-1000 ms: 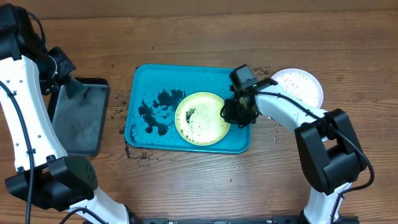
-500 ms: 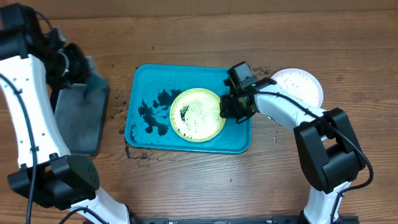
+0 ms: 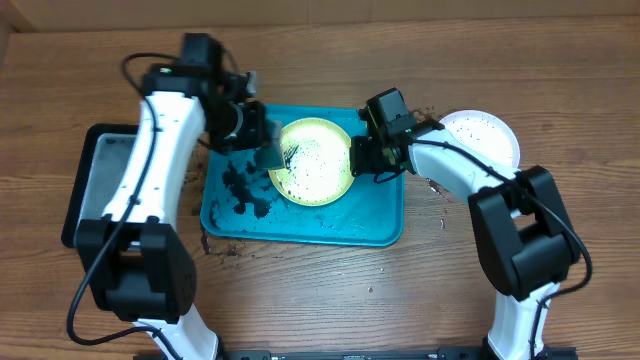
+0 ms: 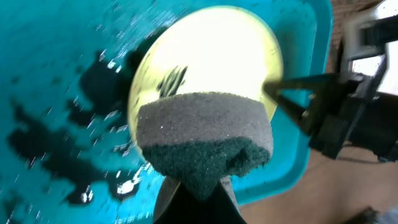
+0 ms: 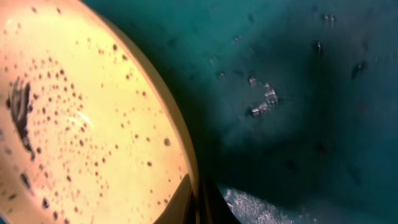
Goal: Clean dirty plates on tray and stack at the side
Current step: 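Scrub the yellow plate with the sponge in the left gripper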
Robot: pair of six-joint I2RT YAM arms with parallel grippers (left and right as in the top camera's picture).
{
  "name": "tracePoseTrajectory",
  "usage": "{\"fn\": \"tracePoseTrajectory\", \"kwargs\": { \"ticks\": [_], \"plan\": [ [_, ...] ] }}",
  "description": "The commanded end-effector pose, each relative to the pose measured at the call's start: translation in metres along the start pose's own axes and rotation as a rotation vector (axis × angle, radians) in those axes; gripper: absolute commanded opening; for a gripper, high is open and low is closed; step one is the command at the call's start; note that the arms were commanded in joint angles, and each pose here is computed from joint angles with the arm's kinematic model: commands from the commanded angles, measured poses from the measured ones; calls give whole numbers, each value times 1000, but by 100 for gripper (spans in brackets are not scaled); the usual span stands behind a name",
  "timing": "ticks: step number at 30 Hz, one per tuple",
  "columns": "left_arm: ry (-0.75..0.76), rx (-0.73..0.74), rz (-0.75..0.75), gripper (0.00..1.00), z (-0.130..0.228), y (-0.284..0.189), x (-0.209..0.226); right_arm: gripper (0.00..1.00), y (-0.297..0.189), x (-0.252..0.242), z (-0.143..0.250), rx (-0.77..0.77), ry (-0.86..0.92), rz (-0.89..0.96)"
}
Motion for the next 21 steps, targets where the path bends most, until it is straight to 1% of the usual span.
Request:
{"fn": "tracePoseTrajectory", "kwargs": {
  "ticks": [1, 5, 10, 15, 19, 21],
  "plan": [
    [-31, -25, -93, 4, -3, 8, -4, 4, 3, 8, -6, 58, 48, -11],
    [-6, -46, -102, 4, -7, 12, -15, 4, 2, 12, -9, 125, 70, 6],
    [13, -40, -92, 4, -7, 23, -28, 4, 3, 13, -9, 136, 75, 14],
    [1, 10, -88, 4, -6, 52, -38, 4, 6, 25, -17, 84, 38, -38],
    [-1, 84, -95, 4, -1, 80, -36, 4, 9, 38, -19, 49, 7, -70],
    [-8, 113, -103, 4, 1, 90, -32, 4, 10, 40, -20, 29, 18, -53]
  ]
}}
Point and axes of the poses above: each gripper's point midway between its finger pads, its own y axis out along the fingers, its own x axis along the line the jaws close on, z = x × y, the point moved 7 cm from there along -y, back along the fingers, and after that the axes turned 5 degrees about y, right-handed, at the moved point
